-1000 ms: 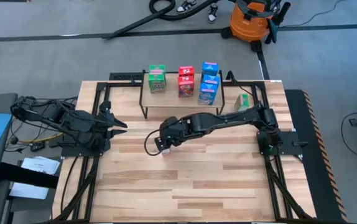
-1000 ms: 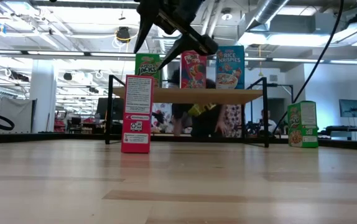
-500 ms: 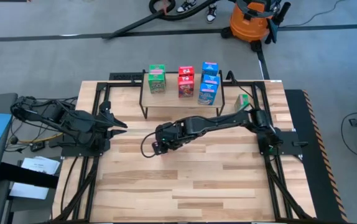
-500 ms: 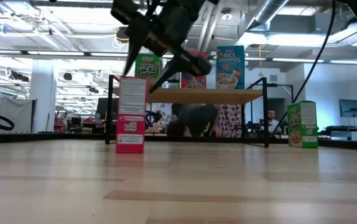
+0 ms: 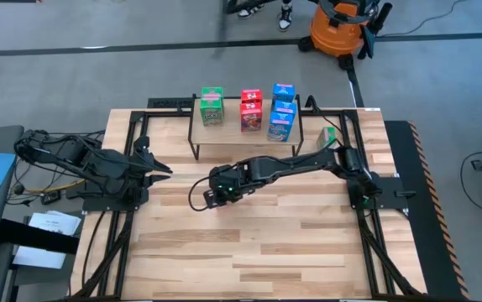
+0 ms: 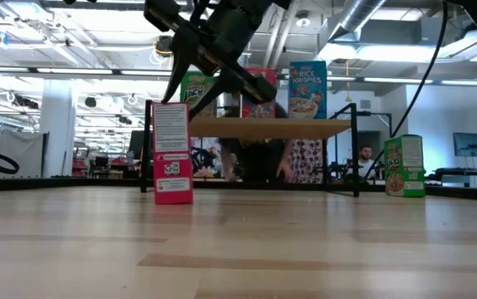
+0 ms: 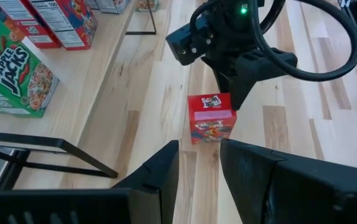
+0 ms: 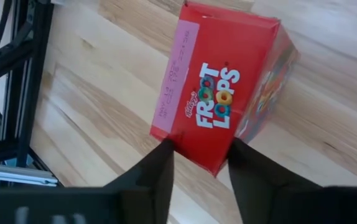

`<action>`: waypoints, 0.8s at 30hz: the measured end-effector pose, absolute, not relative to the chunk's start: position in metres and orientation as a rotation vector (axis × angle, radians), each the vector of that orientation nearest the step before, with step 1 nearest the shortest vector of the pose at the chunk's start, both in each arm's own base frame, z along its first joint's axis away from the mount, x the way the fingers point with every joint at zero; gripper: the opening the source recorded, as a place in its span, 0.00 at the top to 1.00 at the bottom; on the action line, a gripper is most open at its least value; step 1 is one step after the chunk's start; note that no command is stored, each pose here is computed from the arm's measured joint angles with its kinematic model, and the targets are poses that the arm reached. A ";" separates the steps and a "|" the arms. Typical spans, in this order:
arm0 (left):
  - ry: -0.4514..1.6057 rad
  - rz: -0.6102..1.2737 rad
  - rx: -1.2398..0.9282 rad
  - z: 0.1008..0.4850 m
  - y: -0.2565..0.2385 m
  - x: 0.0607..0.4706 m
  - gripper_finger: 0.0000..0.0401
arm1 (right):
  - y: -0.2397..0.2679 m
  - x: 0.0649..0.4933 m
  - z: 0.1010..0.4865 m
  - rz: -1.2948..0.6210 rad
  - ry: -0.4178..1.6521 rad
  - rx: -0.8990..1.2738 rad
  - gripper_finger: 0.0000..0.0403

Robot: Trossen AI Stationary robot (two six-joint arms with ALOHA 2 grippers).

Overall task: Stack cereal on shelf
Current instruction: Put the red cereal box on the shelf aligned with the other red cereal box

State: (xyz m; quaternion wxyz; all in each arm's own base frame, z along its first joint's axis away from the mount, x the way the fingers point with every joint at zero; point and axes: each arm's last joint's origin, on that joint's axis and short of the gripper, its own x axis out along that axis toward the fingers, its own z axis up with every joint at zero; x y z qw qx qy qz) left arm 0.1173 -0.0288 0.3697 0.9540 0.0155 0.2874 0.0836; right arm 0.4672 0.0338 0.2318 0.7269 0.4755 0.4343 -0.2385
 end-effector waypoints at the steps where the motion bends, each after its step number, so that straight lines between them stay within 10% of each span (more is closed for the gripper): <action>1: 0.585 0.170 0.032 0.370 -0.029 0.117 0.73 | 0.034 0.467 0.232 -0.525 0.957 1.048 0.64; 24: 0.583 0.170 0.031 0.370 -0.029 0.117 0.73 | 0.036 0.469 0.242 -0.430 0.978 1.014 0.76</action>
